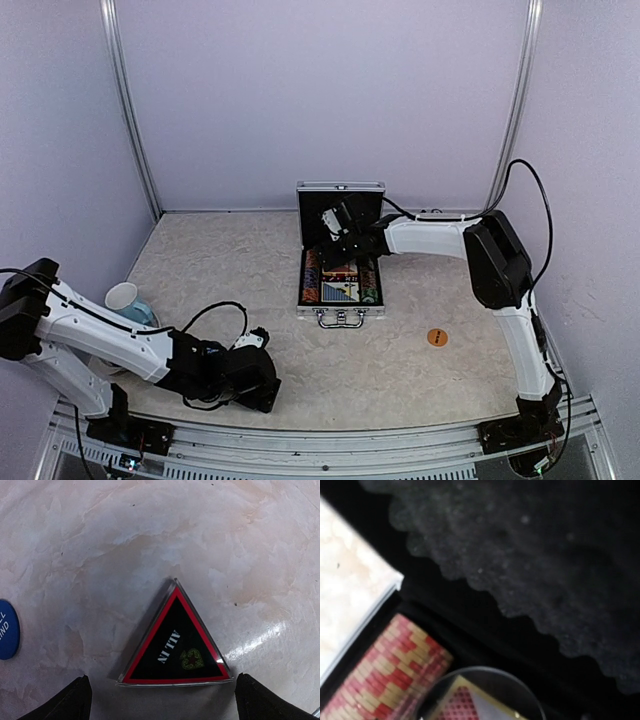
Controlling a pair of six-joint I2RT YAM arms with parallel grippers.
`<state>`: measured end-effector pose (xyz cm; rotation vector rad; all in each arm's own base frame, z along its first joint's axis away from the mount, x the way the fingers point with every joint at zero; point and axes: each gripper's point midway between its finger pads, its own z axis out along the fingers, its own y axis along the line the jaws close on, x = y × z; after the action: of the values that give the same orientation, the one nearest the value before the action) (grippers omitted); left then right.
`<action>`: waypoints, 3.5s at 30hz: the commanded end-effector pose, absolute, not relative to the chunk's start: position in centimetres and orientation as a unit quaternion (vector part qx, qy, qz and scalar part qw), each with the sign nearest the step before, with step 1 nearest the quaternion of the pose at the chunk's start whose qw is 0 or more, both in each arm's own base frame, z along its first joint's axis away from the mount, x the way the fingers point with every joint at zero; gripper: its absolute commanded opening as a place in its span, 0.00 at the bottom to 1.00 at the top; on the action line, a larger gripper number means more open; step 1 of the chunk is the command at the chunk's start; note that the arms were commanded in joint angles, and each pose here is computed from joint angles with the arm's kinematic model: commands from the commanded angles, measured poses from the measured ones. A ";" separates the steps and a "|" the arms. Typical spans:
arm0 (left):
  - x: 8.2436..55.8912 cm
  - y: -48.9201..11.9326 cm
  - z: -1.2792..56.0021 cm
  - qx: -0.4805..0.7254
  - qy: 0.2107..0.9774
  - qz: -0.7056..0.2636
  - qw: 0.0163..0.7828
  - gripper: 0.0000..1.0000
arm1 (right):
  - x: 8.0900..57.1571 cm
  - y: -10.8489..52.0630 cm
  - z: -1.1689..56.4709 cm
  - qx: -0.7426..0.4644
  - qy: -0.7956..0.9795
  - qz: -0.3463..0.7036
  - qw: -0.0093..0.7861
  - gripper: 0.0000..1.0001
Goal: Pack up texas hold em set
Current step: Place the dealer button in the poker case, then pick up the all-in button from the center of the board.
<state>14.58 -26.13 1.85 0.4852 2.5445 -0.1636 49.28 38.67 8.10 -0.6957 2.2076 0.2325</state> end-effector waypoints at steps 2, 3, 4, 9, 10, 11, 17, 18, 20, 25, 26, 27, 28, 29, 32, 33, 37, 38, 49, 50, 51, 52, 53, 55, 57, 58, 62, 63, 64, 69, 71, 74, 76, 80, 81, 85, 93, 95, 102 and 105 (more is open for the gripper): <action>15.0 -25.9 1.3 0.164 0.949 -0.048 0.266 0.99 | 49.3 38.6 9.2 -0.271 0.870 0.093 0.402 0.96; 15.0 -25.7 1.2 0.162 0.949 -0.045 0.265 0.99 | 49.2 38.3 10.0 -0.269 0.869 0.092 0.406 0.97; 15.0 -25.6 1.2 0.159 0.950 -0.043 0.265 0.99 | 48.9 38.2 11.0 -0.266 0.867 0.094 0.411 0.98; 15.4 -25.3 1.6 0.143 0.950 -0.041 0.274 0.99 | 46.8 36.5 17.6 -0.254 0.855 0.108 0.439 0.99; 15.5 -25.2 1.8 0.141 0.950 -0.042 0.277 0.99 | 46.1 36.0 19.1 -0.252 0.851 0.109 0.447 0.99; 15.6 -25.2 2.0 0.139 0.949 -0.044 0.279 0.99 | 45.5 35.5 20.7 -0.249 0.847 0.112 0.457 0.99; 15.8 -25.0 2.0 0.135 0.951 -0.045 0.275 0.99 | 41.6 31.7 27.5 -0.237 0.822 0.113 0.504 0.99; 15.8 -24.8 1.7 0.136 0.952 -0.041 0.271 0.99 | 41.2 31.0 27.7 -0.235 0.823 0.106 0.506 0.99; 15.6 -24.7 1.2 0.135 0.954 -0.039 0.263 0.99 | 40.3 29.7 27.3 -0.231 0.828 0.092 0.503 0.99; 15.9 -24.8 0.3 0.135 0.958 -0.035 0.251 0.99 | 38.2 27.1 24.9 -0.211 0.841 0.083 0.491 0.99; 16.1 -25.0 0.3 0.135 0.958 -0.036 0.250 0.99 | 37.8 26.7 24.4 -0.208 0.843 0.083 0.489 0.99; 16.3 -25.1 0.2 0.136 0.958 -0.037 0.249 0.99 | 37.5 26.3 23.9 -0.205 0.845 0.082 0.487 0.99; 16.5 -25.3 0.1 0.138 0.958 -0.039 0.249 0.99 | 37.2 26.0 23.5 -0.203 0.847 0.081 0.485 0.99; 16.7 -25.6 0.2 0.138 0.957 -0.044 0.250 0.99 | 36.8 25.7 22.9 -0.203 0.850 0.080 0.480 0.99; 17.3 -26.3 0.4 0.141 0.957 -0.056 0.249 0.99 | 36.1 25.0 21.7 -0.202 0.856 0.077 0.470 0.99; 17.5 -26.4 0.4 0.141 0.956 -0.058 0.250 0.99 | 36.0 24.8 21.4 -0.202 0.857 0.076 0.467 0.99; 18.2 -26.6 0.1 0.145 0.957 -0.044 0.247 0.99 | 35.4 24.3 21.2 -0.201 0.858 0.076 0.466 0.99; 18.2 -26.7 0.0 0.148 0.957 -0.039 0.246 0.99 | 35.3 24.3 21.2 -0.201 0.858 0.076 0.466 0.99; 15.7 -25.9 -0.6 0.151 0.965 -0.029 0.211 0.93 | 35.0 24.1 20.6 -0.205 0.860 0.076 0.460 0.99; 15.6 -25.8 -0.5 0.149 0.965 -0.029 0.212 0.93 | 35.1 24.2 20.5 -0.206 0.860 0.077 0.460 0.99; 15.4 -25.7 -0.4 0.148 0.966 -0.030 0.211 0.93 | 35.1 24.3 20.5 -0.206 0.860 0.078 0.460 0.99; 15.2 -25.5 -0.4 0.145 0.967 -0.030 0.209 0.92 | 35.2 24.4 20.3 -0.208 0.860 0.079 0.459 0.99; 15.1 -25.4 -0.5 0.144 0.967 -0.030 0.207 0.92 | 35.1 24.5 20.2 -0.208 0.861 0.080 0.457 0.99; 14.8 -25.4 -0.4 0.144 0.968 -0.030 0.204 0.91 | 35.2 24.6 20.2 -0.210 0.861 0.082 0.456 0.99; 14.6 -25.2 -0.4 0.144 0.968 -0.027 0.202 0.90 | 35.2 24.7 20.2 -0.210 0.861 0.083 0.455 0.99; 14.5 -25.1 -0.4 0.143 0.969 -0.025 0.201 0.90 | 35.1 24.7 20.2 -0.211 0.861 0.083 0.455 0.99; 14.3 -24.9 -0.3 0.141 0.969 -0.024 0.202 0.89 | 35.1 24.6 20.1 -0.211 0.862 0.083 0.454 0.99; 14.3 -24.9 -0.3 0.141 0.969 -0.025 0.202 0.89 | 35.1 24.6 20.0 -0.211 0.862 0.083 0.454 0.99; 14.4 -24.9 -0.3 0.141 0.969 -0.024 0.202 0.88 | 35.1 24.7 20.0 -0.211 0.861 0.084 0.454 0.99; 14.3 -25.4 -0.8 0.146 0.969 -0.025 0.197 0.77 | 35.0 24.6 19.8 -0.212 0.862 0.082 0.453 0.99; 14.3 -25.3 -0.9 0.147 0.969 -0.023 0.197 0.72 | 35.0 24.5 19.8 -0.212 0.862 0.081 0.453 0.99; 14.4 -25.4 -0.9 0.147 0.968 -0.023 0.200 0.65 | 35.0 24.4 19.8 -0.212 0.862 0.080 0.454 0.99; 14.5 -25.5 -0.8 0.148 0.968 -0.023 0.202 0.60 | 34.9 24.4 19.6 -0.212 0.863 0.081 0.452 0.99; 15.1 -25.9 0.3 0.149 0.964 -0.021 0.219 0.57 | 34.8 24.3 19.7 -0.213 0.862 0.079 0.453 0.99; 15.4 -26.0 0.7 0.150 0.963 -0.019 0.225 0.57 | 34.8 24.3 19.7 -0.212 0.862 0.079 0.453 0.99; 16.7 -27.7 3.8 0.158 0.952 -0.033 0.260 0.57 | 34.8 24.1 20.2 -0.210 0.860 0.077 0.459 0.99; 20.0 -33.2 10.6 0.195 0.919 -0.070 0.335 0.57 | 35.1 21.6 21.5 -0.185 0.861 0.053 0.471 0.99; 21.3 -34.4 11.2 0.204 0.913 -0.070 0.346 0.57 | 35.1 21.0 21.6 -0.177 0.862 0.050 0.472 0.99; 27.4 -38.6 12.7 0.245 0.888 -0.076 0.381 0.57 | 34.7 18.7 21.6 -0.148 0.868 0.039 0.473 0.99; 30.4 -40.2 12.6 0.253 0.882 -0.082 0.389 0.56 | 34.5 17.8 21.9 -0.139 0.867 0.036 0.477 0.99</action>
<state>26.74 -37.76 11.42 0.5615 2.3340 -0.1858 34.99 19.68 21.72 -0.3955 2.1104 0.1147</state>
